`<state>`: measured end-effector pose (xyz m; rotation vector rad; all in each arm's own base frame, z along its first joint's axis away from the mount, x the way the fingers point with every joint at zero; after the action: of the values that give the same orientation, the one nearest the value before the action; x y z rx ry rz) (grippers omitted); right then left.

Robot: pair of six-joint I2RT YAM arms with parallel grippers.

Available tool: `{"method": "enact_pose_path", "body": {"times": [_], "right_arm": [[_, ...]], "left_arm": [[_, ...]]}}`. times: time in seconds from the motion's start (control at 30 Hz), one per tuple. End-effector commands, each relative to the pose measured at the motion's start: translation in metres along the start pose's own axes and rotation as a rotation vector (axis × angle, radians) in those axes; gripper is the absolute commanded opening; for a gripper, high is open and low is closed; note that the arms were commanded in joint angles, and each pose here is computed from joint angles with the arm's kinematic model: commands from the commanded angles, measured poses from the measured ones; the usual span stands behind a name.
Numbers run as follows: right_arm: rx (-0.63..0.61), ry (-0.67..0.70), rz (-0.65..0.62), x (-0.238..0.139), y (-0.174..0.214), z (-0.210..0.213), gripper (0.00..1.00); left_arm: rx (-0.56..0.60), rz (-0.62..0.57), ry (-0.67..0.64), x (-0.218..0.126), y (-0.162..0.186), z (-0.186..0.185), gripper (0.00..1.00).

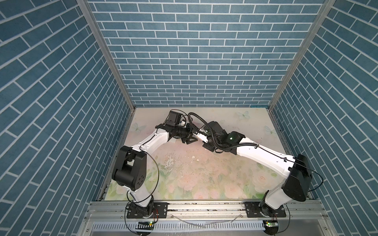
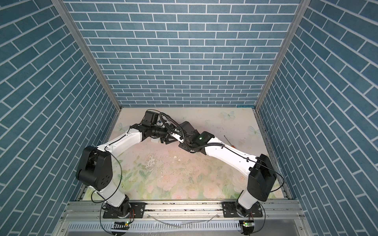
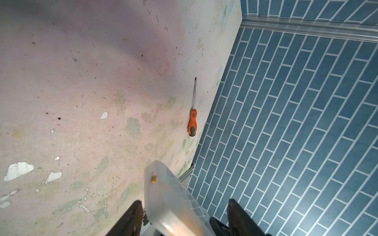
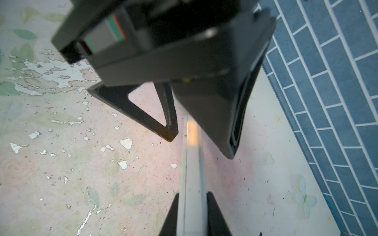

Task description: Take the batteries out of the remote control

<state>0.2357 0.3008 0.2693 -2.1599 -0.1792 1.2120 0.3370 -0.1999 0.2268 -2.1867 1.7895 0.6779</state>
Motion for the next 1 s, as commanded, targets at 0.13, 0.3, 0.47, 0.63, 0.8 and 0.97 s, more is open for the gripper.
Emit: {"method": "enact_pose_path", "body": {"times": [0.13,0.3,0.47,0.63,0.8,0.97], "right_arm": [[-0.068,0.060,-0.083,-0.011,-0.026,-0.003,0.00],[-0.087,0.071,-0.087,-0.008,-0.031,-0.001,0.00],[-0.102,0.073,-0.102,-0.007,-0.038,0.002,0.00],[-0.113,0.080,-0.110,-0.008,-0.042,0.003,0.00],[-0.127,0.089,-0.114,-0.009,-0.045,0.005,0.00],[-0.140,0.097,-0.117,-0.011,-0.046,0.008,0.00]], "left_arm": [[0.015,0.033,-0.001,0.007,-0.001,-0.011,0.59],[-0.002,0.046,-0.007,0.009,-0.001,-0.007,0.54],[-0.007,0.051,-0.006,0.011,-0.001,-0.006,0.46],[-0.008,0.057,-0.004,0.012,-0.002,-0.005,0.37],[-0.001,0.058,0.004,0.013,-0.003,-0.006,0.27],[-0.020,0.052,0.015,0.013,-0.005,-0.009,0.17]]}}
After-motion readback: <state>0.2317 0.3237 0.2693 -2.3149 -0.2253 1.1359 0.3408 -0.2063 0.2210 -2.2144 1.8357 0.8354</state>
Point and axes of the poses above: each gripper's point midway between its finger pads, its own x axis out along the fingers, its own z axis along the line the jaws close on, y = z × x, the point moved 9 cm from there along -x, back along the fingers, and after that the axes turned 5 degrees about x, right-handed, at the moved point
